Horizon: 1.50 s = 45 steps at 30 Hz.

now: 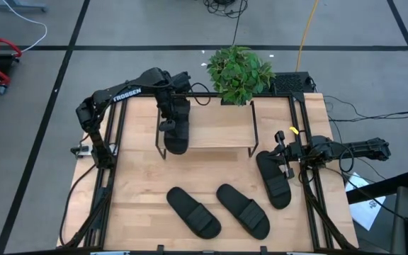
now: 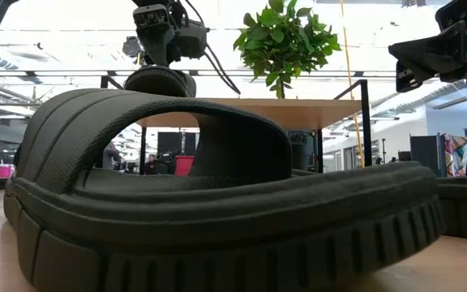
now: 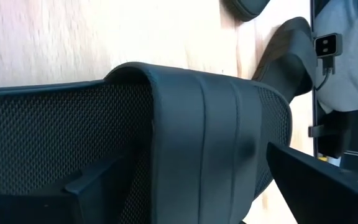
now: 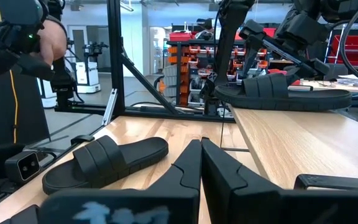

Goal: Pick and place slides into the shelf
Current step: Put the black slide on the shelf

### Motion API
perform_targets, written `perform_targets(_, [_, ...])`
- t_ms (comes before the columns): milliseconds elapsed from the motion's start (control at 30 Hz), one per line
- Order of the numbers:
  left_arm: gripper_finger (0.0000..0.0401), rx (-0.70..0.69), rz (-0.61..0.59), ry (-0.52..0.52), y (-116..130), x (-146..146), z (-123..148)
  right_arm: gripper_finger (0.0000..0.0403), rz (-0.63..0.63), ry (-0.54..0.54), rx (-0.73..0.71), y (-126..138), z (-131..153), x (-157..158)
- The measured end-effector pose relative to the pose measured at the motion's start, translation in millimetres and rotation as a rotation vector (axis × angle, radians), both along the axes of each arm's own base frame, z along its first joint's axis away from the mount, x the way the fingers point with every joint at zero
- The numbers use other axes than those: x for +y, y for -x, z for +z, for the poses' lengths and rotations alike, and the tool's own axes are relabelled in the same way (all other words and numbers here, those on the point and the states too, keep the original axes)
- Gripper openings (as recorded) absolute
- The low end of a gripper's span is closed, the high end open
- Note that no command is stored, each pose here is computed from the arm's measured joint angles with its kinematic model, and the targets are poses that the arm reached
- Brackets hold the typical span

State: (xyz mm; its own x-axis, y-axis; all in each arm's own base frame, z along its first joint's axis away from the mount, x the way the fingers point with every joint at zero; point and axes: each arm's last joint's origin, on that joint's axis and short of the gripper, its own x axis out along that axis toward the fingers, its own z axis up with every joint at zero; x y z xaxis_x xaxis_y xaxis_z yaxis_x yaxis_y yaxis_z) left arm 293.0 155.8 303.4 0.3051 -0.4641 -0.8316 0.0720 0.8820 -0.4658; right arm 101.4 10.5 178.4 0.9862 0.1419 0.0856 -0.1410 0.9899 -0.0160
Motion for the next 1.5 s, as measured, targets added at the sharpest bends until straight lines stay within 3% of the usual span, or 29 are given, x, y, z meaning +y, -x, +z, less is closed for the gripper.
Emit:
perform_targets(767, [0.0376, -0.074, 0.05, 0.121, 16.8, 22.2, 5.3, 0.0, 0.002, -0.011, 0.002, 0.0, 0.0, 0.0])
perform_targets(1000, [0.0377, -0.17, 0.039, 0.045, 20.4, 33.9, 28.2, 0.0, 0.002, -0.011, 0.002, 0.0, 0.0, 0.0])
perform_targets(1233, [0.0376, -0.241, 0.065, -0.11, 32.7, 51.2, 61.9, 0.0, 0.002, -0.011, 0.002, 0.0, 0.0, 0.0])
perform_targets(1333, [0.0376, -0.295, 0.062, -0.164, 49.6, 50.3, 82.4, 0.0, 0.002, -0.011, 0.002, 0.0, 0.0, 0.0])
perform_targets(1500, [0.0368, -0.425, 0.044, -0.295, 82.6, 24.3, 120.6, 0.0, 0.002, -0.011, 0.003, 0.0, -0.1, 0.0])
